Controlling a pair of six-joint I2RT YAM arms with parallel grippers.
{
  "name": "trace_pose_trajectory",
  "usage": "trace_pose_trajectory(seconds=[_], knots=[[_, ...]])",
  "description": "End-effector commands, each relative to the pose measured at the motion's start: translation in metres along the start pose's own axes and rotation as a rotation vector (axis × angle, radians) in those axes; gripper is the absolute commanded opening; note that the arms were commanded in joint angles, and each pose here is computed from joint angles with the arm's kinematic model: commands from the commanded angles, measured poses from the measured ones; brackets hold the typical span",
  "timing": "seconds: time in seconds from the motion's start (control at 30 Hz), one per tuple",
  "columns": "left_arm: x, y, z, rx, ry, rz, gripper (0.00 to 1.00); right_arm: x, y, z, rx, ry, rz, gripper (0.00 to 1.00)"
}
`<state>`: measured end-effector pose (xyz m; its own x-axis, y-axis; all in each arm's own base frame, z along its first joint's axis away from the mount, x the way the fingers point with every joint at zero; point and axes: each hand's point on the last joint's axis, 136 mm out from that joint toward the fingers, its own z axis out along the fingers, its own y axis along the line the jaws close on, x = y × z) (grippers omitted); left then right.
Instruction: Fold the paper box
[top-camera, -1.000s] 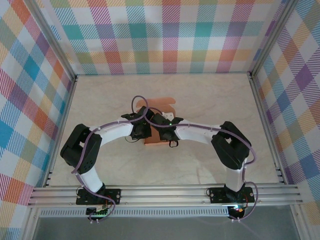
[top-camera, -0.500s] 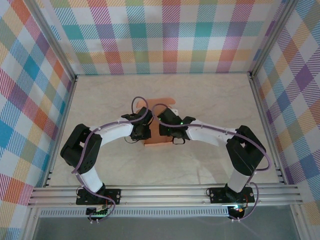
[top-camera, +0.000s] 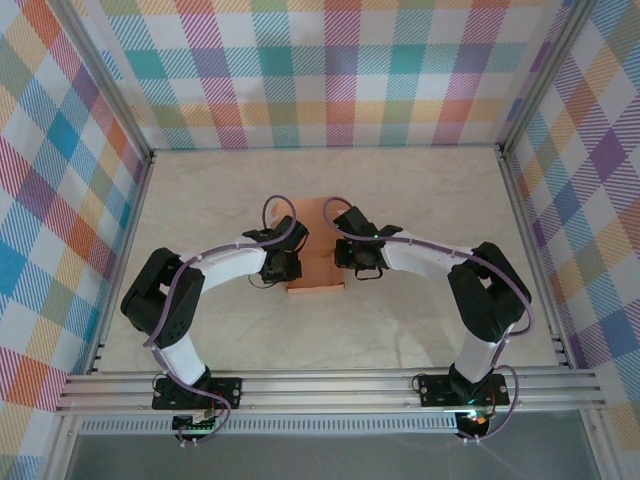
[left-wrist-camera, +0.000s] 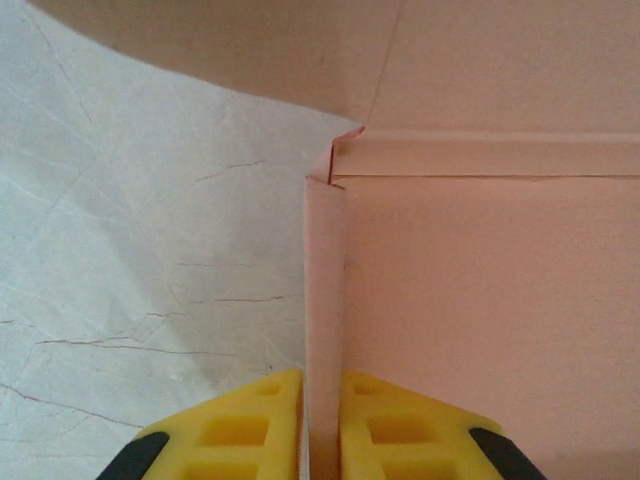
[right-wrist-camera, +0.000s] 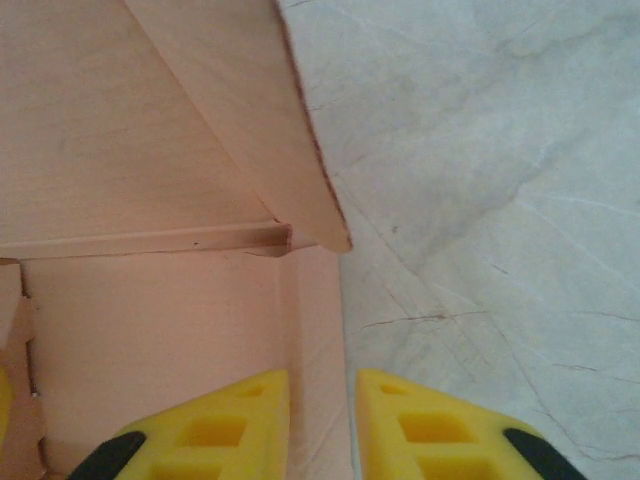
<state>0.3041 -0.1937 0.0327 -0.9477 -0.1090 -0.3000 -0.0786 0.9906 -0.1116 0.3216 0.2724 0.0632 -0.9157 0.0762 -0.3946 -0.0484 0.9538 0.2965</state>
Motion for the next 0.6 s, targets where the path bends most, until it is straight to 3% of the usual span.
trace_pose_trajectory(seconds=[0.0,0.3,0.57], knots=[[0.008,0.001,-0.002,-0.004,0.014,0.005,0.14,0.009,0.003,0.011,-0.03,0.04,-0.002,0.22],[0.01,0.001,-0.001,-0.003,0.019,0.007,0.14,0.017,-0.003,0.019,-0.01,0.068,0.0,0.11],[0.01,0.001,0.001,-0.001,0.017,0.006,0.14,0.027,-0.01,0.028,0.053,0.119,-0.036,0.15]])
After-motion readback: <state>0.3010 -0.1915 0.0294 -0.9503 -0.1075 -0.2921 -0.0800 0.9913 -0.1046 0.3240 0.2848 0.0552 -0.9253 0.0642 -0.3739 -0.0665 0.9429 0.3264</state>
